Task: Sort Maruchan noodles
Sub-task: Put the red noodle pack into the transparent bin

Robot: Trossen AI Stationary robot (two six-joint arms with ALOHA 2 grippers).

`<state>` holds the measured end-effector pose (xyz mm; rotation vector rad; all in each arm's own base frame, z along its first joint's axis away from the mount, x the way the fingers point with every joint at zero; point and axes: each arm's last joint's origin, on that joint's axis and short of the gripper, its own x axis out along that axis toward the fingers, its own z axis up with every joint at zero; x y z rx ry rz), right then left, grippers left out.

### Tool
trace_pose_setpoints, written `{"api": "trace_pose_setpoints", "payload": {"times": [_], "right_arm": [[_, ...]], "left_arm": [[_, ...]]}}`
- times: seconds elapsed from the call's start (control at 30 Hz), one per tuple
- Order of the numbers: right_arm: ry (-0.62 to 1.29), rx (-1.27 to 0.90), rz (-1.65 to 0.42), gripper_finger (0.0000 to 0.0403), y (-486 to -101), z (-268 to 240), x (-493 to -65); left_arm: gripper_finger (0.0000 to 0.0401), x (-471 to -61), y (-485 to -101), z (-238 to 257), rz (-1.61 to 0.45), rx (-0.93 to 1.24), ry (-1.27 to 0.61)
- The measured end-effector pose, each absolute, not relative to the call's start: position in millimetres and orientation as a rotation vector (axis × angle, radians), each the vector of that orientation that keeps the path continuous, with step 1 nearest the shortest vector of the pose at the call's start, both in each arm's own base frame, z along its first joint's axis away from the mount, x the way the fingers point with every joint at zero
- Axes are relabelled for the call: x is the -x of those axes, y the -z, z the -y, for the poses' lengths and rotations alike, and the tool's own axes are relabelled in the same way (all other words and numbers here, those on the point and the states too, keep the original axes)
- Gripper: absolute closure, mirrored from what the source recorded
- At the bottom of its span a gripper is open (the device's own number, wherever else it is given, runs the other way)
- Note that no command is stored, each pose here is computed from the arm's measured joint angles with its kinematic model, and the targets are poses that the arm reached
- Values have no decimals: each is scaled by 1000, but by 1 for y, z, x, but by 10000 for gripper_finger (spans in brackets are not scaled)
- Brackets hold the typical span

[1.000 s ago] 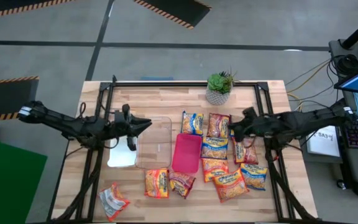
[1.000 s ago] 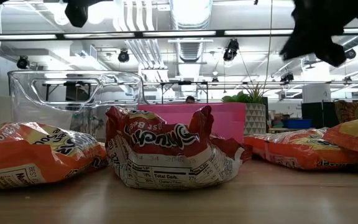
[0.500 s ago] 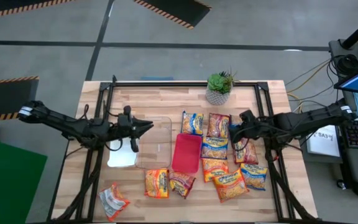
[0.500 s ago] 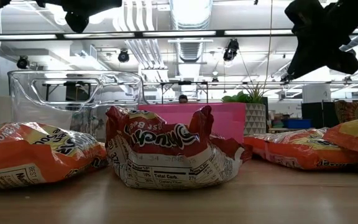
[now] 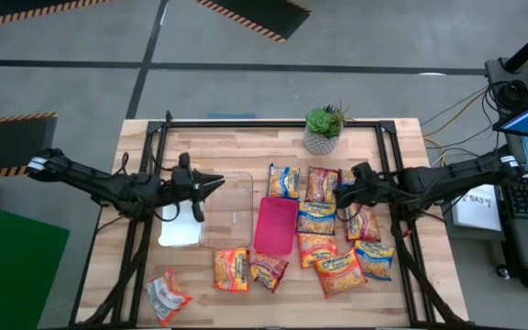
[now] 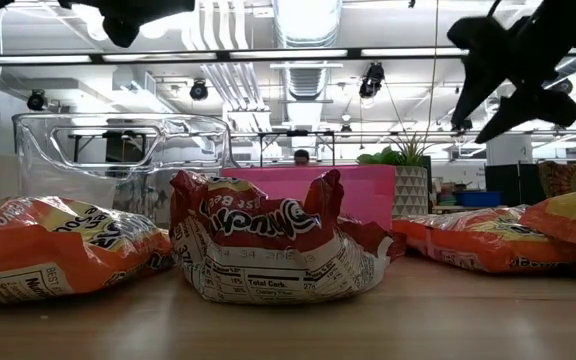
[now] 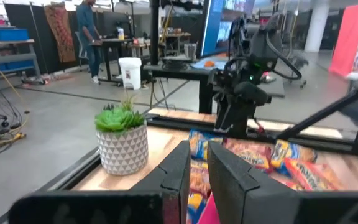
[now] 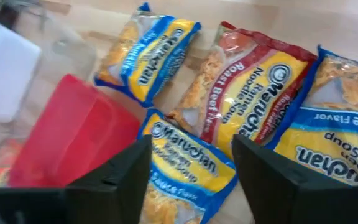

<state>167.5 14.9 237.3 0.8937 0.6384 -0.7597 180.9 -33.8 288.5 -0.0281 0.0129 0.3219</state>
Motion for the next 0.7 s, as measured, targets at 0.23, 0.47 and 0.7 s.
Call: {"api": "trace_pose_setpoints", "payload": {"times": [0.23, 0.47, 0.7], "right_arm": [[862, -831, -682, 134, -219, -9, -176], [916, -805, -714, 129, -208, -1, -177], [962, -793, -704, 131, -203, 12, -176]], "left_arm": [[363, -181, -289, 34, -6, 41, -322], [363, -181, -291, 34, 11, 21, -323], [363, -181, -294, 33, 28, -17, -325]]}}
